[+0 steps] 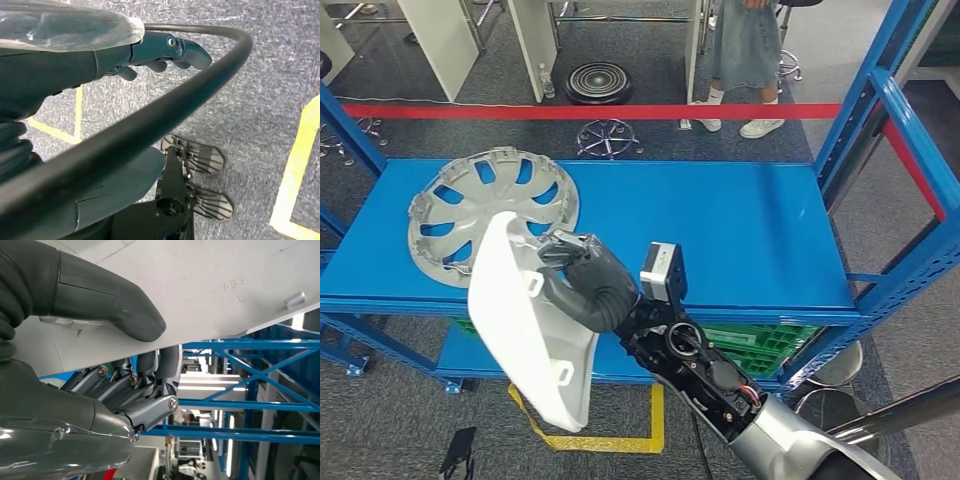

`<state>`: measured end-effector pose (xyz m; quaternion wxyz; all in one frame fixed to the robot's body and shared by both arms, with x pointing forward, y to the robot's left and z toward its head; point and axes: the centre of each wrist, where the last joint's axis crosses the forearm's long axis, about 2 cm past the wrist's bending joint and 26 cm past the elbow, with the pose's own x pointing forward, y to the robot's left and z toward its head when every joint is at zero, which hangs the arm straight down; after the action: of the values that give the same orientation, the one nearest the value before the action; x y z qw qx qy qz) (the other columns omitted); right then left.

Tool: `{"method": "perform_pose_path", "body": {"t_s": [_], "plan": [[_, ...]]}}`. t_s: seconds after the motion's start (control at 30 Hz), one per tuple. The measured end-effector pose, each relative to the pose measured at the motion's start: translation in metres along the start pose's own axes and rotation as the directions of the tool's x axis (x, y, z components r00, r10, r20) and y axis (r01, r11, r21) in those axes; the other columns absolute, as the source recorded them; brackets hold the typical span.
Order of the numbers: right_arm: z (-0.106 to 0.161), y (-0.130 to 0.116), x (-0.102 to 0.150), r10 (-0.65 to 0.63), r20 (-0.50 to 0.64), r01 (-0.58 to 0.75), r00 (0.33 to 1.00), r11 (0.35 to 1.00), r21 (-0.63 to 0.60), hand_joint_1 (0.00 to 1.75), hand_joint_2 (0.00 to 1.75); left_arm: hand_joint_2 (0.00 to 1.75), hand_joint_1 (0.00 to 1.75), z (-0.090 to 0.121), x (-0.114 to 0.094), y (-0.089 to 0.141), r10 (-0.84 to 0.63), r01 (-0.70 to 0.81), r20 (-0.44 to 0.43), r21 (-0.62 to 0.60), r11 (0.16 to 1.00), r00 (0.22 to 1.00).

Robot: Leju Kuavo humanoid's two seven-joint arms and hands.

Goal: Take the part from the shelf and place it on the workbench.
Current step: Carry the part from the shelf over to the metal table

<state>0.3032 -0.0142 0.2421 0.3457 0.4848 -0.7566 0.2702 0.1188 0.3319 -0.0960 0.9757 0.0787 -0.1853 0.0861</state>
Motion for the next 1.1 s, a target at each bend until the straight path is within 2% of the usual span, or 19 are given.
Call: {"method": "perform_pose_path", "body": {"t_s": [0.5,0.9,1.1], "plan": [[0.010,-0.005,0.011,0.021,0.048,-0.018,0.999,0.998,-0.059,1.75,1.75,1.75,0.00,0.000,0.000,0.002,-0.004,0.004,0.003,-0.014,1.000,1.000],[0.013,-0.004,0.010,-0.020,0.065,0.022,0.998,0.999,-0.031,1.75,1.75,1.75,0.00,0.000,-0.004,0.006,0.004,-0.004,-0.015,-0.011,1.000,1.000],[0.012,-0.004,0.010,-0.037,0.068,0.038,0.997,0.999,-0.020,1.75,1.75,1.75,0.00,-0.001,-0.006,0.017,-0.006,0.006,-0.020,-0.028,1.000,1.000]]}}
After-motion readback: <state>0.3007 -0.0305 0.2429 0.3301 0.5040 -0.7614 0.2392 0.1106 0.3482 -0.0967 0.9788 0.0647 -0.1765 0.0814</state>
